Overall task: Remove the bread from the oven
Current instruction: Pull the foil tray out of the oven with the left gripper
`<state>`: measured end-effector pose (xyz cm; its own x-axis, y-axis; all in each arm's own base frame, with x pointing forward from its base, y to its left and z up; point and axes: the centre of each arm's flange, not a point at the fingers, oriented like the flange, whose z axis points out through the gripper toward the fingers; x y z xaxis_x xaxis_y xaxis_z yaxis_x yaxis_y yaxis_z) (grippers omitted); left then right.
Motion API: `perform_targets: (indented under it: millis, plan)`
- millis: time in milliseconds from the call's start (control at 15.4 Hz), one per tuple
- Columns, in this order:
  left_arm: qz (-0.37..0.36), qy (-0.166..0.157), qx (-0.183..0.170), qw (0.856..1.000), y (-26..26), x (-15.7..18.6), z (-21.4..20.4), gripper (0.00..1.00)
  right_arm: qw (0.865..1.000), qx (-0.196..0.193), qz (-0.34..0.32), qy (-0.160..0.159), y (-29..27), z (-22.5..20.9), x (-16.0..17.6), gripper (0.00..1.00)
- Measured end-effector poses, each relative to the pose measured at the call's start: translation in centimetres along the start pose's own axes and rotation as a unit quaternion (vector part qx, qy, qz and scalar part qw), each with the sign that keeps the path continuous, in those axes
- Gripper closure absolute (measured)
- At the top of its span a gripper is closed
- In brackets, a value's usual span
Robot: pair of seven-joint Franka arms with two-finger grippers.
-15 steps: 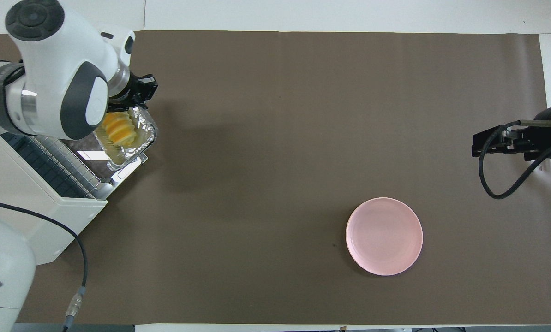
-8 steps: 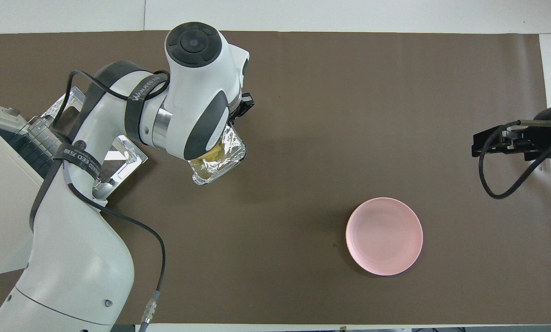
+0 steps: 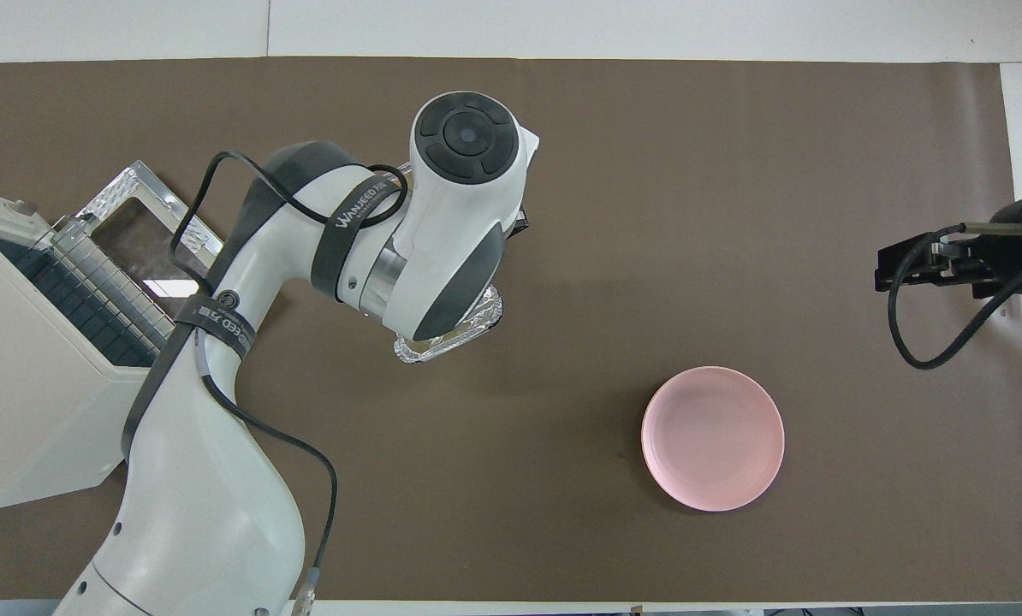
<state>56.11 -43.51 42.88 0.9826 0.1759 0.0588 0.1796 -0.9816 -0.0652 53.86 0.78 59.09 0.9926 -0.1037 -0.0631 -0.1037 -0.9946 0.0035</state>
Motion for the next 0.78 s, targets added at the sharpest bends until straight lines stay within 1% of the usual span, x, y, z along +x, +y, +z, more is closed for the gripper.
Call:
perform_targets:
  millis: [129, 259, 388, 518, 583, 777]
  plan:
    - [0.067, 0.011, 0.012, 0.998, 1.8, -2.3, 0.0, 0.98, 1.000, 0.000, 0.000, 0.000, 0.0, 0.0, 0.0, 0.00]
    - [0.152, 0.008, 0.019, 0.988, 2.7, -3.9, 0.5, 0.98, 1.000, 0.000, 0.000, 0.000, 0.0, 0.0, 0.0, 0.00]
    - [0.203, 0.004, 0.020, 0.979, 2.9, -4.6, 1.0, 0.98, 1.000, 0.000, 0.000, 0.000, 0.0, 0.0, 0.0, 0.00]
    - [0.215, -0.004, -0.001, 0.977, 3.5, -5.5, 1.8, 0.98, 1.000, 0.000, 0.000, 0.000, 0.0, 0.0, 0.0, 0.00]
    - [0.214, -0.008, -0.006, 0.977, 3.9, -6.3, 2.2, 0.98, 1.000, 0.000, 0.000, 0.000, 0.0, 0.0, 0.0, 0.00]
    - [0.190, -0.012, -0.002, 0.982, 5.6, -9.2, 2.9, 0.98, 1.000, 0.000, 0.000, 0.000, 0.0, 0.0, 0.0, 0.00]
